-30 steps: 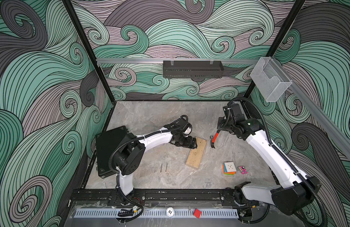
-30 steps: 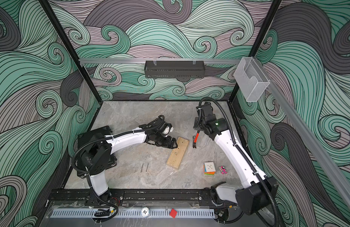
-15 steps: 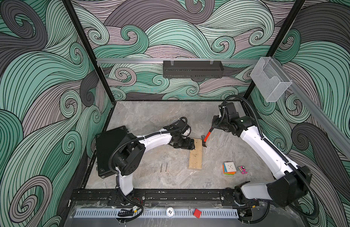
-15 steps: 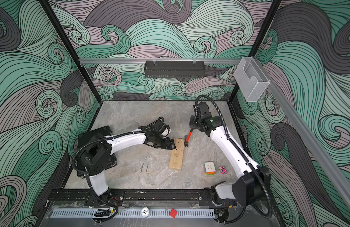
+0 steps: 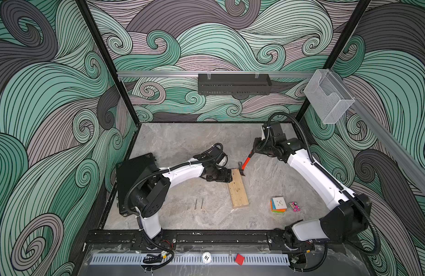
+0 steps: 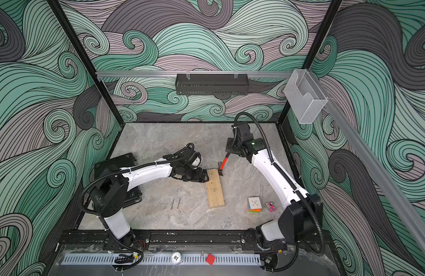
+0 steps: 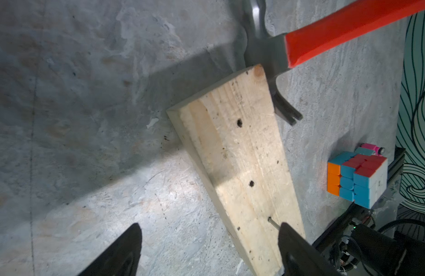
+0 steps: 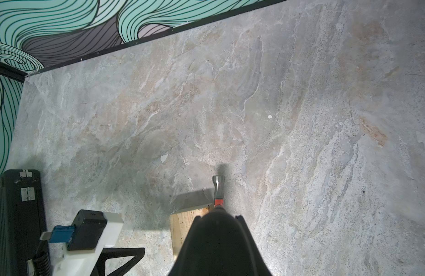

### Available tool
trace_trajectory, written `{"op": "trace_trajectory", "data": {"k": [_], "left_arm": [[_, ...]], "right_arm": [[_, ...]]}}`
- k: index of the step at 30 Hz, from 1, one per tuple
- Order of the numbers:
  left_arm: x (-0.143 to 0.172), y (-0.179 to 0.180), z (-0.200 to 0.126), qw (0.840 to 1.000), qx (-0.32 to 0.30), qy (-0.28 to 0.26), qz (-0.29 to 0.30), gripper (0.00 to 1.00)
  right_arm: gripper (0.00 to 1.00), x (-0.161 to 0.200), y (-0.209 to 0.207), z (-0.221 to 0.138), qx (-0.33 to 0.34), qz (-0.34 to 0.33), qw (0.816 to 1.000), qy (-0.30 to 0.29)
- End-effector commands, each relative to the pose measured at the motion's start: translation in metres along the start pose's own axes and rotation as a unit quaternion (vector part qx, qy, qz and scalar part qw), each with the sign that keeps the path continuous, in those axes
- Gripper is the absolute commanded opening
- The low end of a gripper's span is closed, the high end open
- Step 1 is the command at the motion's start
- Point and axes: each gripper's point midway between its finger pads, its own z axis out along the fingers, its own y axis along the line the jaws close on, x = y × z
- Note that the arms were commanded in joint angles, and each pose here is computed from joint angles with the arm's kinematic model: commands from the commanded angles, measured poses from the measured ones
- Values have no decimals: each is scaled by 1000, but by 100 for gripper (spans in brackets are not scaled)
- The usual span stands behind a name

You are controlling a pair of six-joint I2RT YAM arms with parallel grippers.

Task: Use a claw hammer to pull out a nail
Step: Adjust the mounting plate at the center of the board.

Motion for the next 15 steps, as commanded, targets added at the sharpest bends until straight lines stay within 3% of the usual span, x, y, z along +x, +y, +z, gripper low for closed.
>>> {"op": "trace_trajectory", "data": {"k": [1,15], "left_arm": [[2,2,-11,1000,-4,-3,2,87],[41,9,-9,999,2,40,-12,87]], "right_arm": [[2,-35,9,-31,-13,-3,998,-66],[2,-52,16,-76,-38,-40,991,-123]]}}
